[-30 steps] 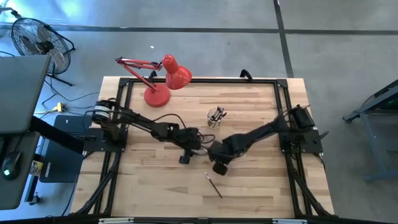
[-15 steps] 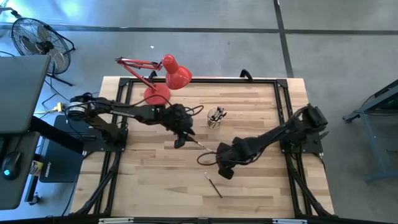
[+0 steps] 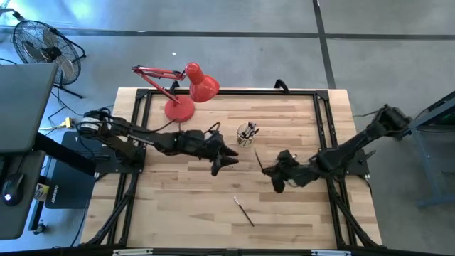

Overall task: Put items in baskets/containers
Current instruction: Put the black eyeshadow brush into the yellow container

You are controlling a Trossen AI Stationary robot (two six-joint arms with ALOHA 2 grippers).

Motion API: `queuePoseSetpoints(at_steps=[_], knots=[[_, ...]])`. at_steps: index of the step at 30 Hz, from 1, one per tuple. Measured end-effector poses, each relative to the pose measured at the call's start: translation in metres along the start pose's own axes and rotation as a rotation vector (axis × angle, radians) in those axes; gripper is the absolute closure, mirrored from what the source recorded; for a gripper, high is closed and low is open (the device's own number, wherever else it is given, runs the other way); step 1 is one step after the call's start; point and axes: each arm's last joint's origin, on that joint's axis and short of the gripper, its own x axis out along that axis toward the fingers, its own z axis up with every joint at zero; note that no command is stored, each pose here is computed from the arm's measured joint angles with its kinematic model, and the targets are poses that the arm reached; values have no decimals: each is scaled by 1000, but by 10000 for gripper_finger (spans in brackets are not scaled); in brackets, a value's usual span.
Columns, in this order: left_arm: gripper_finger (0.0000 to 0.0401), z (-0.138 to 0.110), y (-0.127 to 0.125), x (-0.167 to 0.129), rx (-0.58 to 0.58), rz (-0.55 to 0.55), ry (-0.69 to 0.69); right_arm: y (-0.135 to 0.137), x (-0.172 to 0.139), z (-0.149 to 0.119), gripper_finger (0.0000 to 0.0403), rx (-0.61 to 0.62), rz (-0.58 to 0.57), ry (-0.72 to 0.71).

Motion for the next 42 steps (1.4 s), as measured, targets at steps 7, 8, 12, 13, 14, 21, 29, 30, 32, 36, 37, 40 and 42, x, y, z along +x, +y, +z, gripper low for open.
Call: queuePoseSetpoints(at_steps=[7,8,12,13,14,21,29,30,32,36,37,40,42], knots=[[234,7,-14,7,-184,19,-320,-3,-11,12,402,29,221,-299],[234,9,-14,7,-219,14,-343,-1,-12,14,402,29,239,-316],[234,15,-16,9,-314,32,-374,8,-12,25,402,43,291,-332],[234,17,-16,9,-318,48,-376,10,-11,28,402,47,302,-330],[234,19,-17,11,-317,61,-374,11,-10,31,402,55,309,-321],[234,30,-23,16,-312,111,-343,11,0,46,402,113,300,-232],[234,37,-27,17,-287,114,-348,10,3,50,402,103,345,-161],[234,38,-27,17,-288,115,-352,10,3,49,402,104,345,-154],[234,40,-28,17,-288,119,-365,9,3,49,402,110,338,-146],[234,41,-28,17,-291,140,-383,9,4,48,402,87,340,-133],[234,42,-28,17,-291,144,-387,9,4,48,402,80,340,-134],[234,42,-28,17,-294,147,-390,9,4,48,402,71,324,-155],[234,41,-28,17,-301,146,-390,8,4,49,402,67,314,-167]])
